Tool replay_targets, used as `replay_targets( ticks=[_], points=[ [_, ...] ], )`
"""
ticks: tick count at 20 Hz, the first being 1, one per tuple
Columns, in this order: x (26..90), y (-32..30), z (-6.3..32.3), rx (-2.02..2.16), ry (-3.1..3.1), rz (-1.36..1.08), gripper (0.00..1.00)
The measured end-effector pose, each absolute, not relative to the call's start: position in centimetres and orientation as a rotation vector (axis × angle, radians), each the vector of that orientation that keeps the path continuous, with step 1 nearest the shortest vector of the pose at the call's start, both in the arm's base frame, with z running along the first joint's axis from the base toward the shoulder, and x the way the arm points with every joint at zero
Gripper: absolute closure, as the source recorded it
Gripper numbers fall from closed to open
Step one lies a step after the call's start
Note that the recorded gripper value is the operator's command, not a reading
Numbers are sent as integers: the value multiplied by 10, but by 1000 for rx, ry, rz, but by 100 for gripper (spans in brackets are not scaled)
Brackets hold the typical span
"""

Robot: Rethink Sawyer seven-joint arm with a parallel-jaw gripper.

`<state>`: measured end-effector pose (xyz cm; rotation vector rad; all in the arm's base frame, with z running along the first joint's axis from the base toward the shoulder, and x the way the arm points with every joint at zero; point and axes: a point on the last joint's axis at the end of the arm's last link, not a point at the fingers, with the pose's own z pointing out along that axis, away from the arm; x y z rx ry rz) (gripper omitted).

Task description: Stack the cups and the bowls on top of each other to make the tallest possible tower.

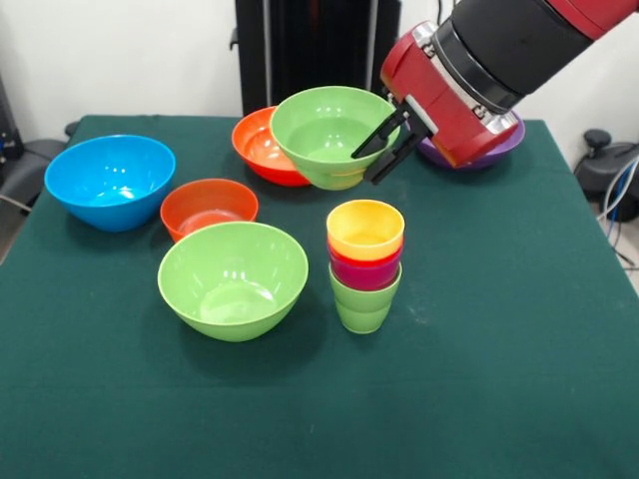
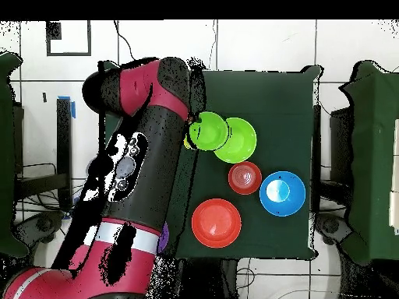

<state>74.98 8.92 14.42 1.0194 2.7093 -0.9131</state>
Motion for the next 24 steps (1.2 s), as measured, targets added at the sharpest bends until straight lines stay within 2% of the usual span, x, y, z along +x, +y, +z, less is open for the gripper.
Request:
replay_targets(
  ticks=[24],
  points=[
    [791, 110, 140, 939, 2677, -865, 100]
  ],
)
